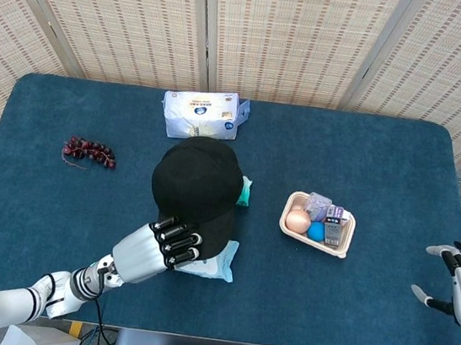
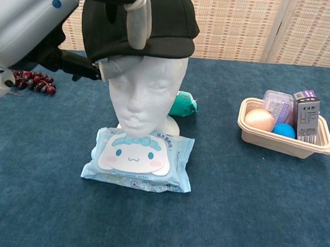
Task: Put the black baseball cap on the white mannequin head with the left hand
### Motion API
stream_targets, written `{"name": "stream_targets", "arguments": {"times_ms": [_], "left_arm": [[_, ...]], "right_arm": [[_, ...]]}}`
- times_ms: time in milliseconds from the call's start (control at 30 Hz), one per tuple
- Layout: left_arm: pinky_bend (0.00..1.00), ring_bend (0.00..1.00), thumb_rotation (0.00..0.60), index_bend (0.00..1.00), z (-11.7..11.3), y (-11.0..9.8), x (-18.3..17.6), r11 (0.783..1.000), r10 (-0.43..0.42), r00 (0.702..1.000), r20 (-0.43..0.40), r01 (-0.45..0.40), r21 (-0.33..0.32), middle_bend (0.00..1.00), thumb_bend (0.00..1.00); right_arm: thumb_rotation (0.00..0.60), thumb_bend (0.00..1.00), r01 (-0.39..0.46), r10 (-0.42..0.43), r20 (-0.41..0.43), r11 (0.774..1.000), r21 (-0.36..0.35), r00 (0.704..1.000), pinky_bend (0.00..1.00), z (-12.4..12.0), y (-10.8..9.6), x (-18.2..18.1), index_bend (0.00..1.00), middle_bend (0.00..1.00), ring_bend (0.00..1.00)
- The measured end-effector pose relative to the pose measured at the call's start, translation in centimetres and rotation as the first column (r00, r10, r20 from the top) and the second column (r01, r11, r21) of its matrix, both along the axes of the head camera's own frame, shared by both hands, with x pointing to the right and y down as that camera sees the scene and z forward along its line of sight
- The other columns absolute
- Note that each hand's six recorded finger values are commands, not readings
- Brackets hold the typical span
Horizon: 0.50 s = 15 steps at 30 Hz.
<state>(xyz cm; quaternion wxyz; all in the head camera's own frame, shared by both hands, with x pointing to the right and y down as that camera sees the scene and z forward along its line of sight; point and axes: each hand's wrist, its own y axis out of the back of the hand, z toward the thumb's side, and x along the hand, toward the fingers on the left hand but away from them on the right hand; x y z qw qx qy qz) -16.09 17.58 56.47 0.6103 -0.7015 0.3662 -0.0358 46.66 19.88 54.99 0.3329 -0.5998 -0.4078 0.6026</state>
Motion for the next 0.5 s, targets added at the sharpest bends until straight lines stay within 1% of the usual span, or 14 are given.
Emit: {"name": "stream_targets", "arguments": {"times_ms": [500], "left_arm": [[0.54,0.37,0.600,0.75,0.80,1.02,0.61,0.999,0.040,0.998,0.046,-0.039,-0.038,0.53,0.42]], "right_arm": [[0.600,0.00,-0.003,0.003,0.004,1.000,0.004,1.000,0.29,-0.10,-0.04,0.07,0.33,0.31,0.16]]}}
